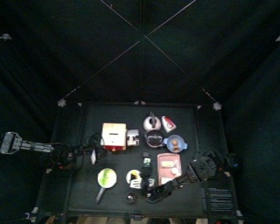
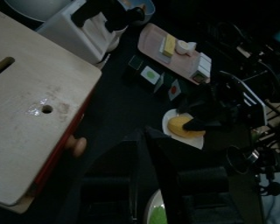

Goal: Place corn on small plate

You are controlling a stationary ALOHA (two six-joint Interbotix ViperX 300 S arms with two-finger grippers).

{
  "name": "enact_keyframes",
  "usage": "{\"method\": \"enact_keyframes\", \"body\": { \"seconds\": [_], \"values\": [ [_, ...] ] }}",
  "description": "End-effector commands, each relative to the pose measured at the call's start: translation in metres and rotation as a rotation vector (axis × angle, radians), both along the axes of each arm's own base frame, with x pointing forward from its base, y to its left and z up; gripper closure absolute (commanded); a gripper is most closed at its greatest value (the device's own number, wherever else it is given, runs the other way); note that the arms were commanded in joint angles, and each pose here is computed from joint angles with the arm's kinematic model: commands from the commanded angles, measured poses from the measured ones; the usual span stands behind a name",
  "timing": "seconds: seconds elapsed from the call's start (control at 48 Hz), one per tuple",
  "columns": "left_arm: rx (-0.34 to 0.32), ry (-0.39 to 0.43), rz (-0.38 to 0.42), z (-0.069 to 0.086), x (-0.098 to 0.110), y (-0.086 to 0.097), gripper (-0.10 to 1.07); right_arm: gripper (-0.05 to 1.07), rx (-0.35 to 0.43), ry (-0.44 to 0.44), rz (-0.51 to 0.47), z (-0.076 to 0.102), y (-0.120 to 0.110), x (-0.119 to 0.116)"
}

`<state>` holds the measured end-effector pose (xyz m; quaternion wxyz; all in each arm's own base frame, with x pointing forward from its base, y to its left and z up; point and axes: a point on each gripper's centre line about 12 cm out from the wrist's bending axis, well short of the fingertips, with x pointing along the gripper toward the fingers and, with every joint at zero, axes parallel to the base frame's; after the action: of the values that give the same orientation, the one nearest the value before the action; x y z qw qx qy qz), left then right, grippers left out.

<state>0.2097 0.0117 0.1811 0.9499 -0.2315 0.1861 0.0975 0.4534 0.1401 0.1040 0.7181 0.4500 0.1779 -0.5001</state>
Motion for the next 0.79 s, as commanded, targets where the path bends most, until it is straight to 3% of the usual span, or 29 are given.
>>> {"method": "enact_keyframes", "body": {
  "seconds": [0.0, 0.417, 0.771],
  "values": [
    [0.005, -0.019, 0.001, 0.005, 0.003, 0.0, 0.39, 0.11, 0.043, -0.062, -0.004, 0.03, 0.007, 0.004],
    [0.005, -0.019, 0.001, 0.005, 0.003, 0.0, 0.39, 0.11, 0.031, -0.055, -0.002, 0.036, 0.012, 0.001],
    [0.005, -0.019, 0.001, 0.005, 0.003, 0.0, 0.39, 0.11, -0.024, -0.038, 0.042, 0.061, 0.01, -0.003]
  ]
}}
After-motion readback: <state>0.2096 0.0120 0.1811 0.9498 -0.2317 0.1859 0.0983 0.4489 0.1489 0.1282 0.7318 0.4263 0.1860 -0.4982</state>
